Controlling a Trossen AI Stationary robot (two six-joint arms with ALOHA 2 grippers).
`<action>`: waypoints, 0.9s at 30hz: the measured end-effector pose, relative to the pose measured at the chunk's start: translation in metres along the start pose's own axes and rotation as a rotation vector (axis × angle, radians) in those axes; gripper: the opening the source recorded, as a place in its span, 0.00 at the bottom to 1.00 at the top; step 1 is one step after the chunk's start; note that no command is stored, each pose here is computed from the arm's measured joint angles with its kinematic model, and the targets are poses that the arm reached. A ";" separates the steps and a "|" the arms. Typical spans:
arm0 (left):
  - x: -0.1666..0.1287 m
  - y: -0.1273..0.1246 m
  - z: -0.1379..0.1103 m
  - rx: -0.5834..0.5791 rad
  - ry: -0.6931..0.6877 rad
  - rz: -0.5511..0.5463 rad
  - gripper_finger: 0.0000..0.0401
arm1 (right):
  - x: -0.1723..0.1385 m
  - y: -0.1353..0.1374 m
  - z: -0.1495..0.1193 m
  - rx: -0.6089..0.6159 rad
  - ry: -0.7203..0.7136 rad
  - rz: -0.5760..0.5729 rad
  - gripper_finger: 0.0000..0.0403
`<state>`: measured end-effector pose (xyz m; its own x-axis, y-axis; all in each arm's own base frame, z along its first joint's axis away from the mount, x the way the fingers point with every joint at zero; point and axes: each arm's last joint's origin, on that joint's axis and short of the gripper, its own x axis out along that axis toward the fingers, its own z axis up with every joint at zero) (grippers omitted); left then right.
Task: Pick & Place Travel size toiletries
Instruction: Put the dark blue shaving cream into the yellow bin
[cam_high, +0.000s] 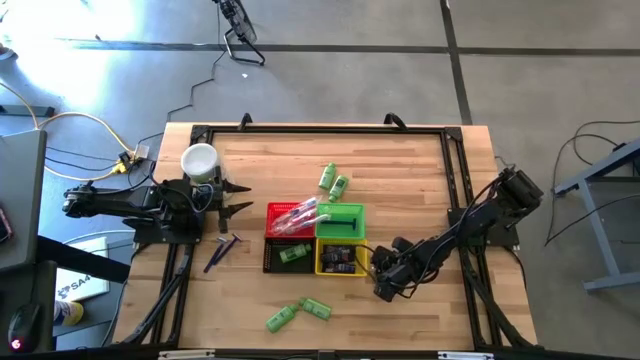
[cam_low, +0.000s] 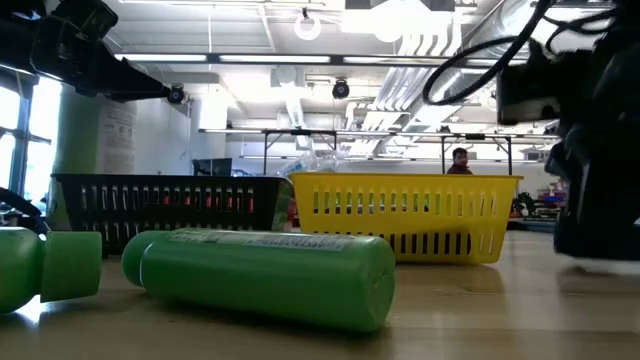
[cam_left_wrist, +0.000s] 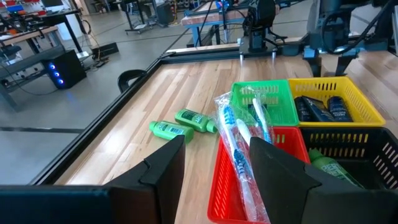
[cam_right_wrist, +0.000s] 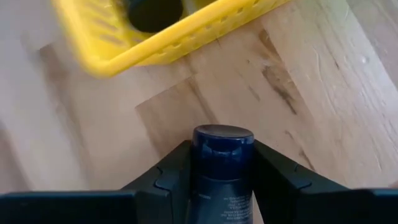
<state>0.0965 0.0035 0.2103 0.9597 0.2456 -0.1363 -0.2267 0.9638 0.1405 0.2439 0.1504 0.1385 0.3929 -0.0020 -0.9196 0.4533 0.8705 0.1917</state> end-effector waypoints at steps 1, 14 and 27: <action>0.000 0.000 0.000 0.000 0.000 0.000 0.44 | -0.003 0.000 0.000 0.001 -0.002 0.003 0.32; 0.000 0.000 0.000 0.000 0.000 0.000 0.44 | -0.044 -0.010 0.025 0.064 -0.119 0.102 0.33; 0.000 0.000 0.000 0.000 0.000 0.000 0.44 | -0.071 -0.004 0.066 -0.041 -0.515 0.245 0.33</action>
<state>0.0965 0.0035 0.2103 0.9598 0.2454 -0.1359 -0.2266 0.9638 0.1404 0.2670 0.1149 0.2260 0.8265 -0.0286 -0.5623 0.2724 0.8943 0.3549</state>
